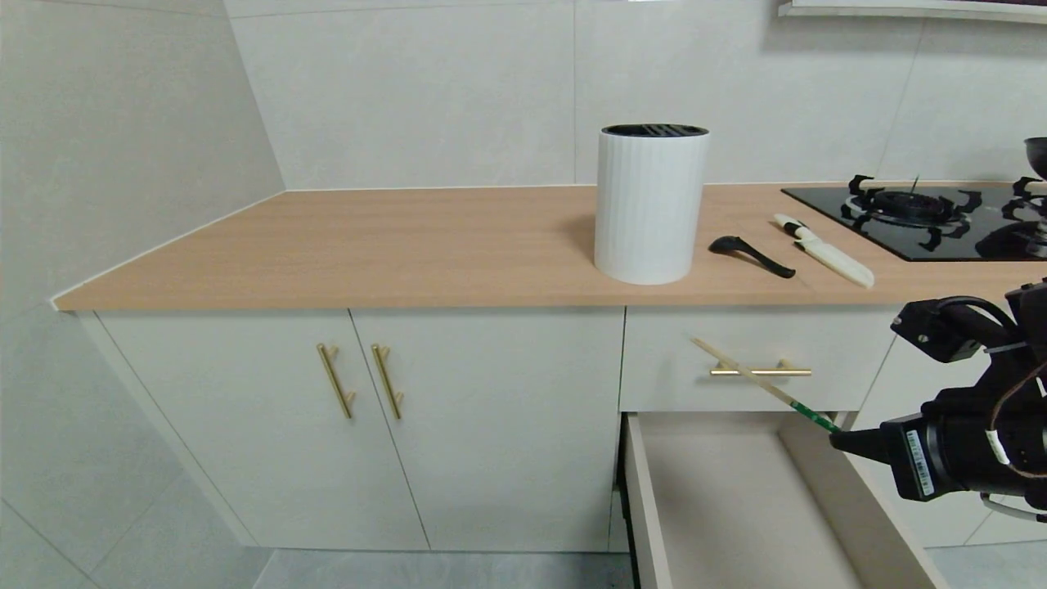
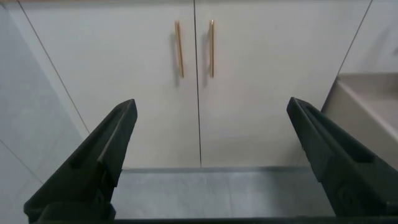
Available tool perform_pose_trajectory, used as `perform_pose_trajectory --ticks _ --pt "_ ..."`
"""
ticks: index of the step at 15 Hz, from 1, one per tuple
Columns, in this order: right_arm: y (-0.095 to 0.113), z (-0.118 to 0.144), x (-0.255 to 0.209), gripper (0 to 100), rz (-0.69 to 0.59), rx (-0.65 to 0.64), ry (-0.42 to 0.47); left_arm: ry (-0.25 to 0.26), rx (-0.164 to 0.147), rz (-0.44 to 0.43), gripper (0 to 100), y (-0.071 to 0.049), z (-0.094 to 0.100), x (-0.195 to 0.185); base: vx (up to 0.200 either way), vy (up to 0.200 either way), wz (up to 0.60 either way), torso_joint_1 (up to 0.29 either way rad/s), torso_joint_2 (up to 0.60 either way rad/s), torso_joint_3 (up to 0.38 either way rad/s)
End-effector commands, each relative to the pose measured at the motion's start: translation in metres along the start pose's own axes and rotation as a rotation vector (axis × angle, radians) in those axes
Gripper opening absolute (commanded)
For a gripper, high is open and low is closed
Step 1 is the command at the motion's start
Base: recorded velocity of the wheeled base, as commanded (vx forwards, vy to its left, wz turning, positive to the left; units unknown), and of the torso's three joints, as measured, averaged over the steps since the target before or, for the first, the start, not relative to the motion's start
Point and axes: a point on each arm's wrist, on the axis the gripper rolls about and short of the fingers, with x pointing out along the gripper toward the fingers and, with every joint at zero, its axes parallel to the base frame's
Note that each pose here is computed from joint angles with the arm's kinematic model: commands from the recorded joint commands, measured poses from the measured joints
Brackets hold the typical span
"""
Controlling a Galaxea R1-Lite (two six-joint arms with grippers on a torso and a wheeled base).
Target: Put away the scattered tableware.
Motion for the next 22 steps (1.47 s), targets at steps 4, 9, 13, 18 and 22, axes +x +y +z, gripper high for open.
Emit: perform_pose_trajectory --ticks 4,9,13,18,22 --pt "0.0 -0.002 0.007 0 -0.002 -0.002 0.029 0.0 0.0 0.0 100 0.0 0.0 0.0 0.0 0.0 0.0 -0.166 0.46 0.296" --pt "0.0 -0.003 0.007 0 -0.003 -0.003 0.032 0.0 0.0 0.0 100 0.0 0.0 0.0 0.0 0.0 0.0 -0.128 0.44 0.3" --pt "0.0 -0.003 0.008 0 -0.003 -0.005 0.035 0.0 0.0 0.0 100 0.0 0.0 0.0 0.0 0.0 0.0 -0.025 0.1 0.068" --pt "-0.002 -0.009 0.048 0 -0.019 0.001 0.174 0.0 0.0 0.0 100 0.0 0.0 0.0 0.0 0.0 0.0 0.0 0.0 0.0" --pt "-0.005 -0.016 0.095 0 -0.045 0.023 0.308 0.0 0.0 0.0 100 0.0 0.0 0.0 0.0 0.0 0.0 0.0 0.0 0.0"
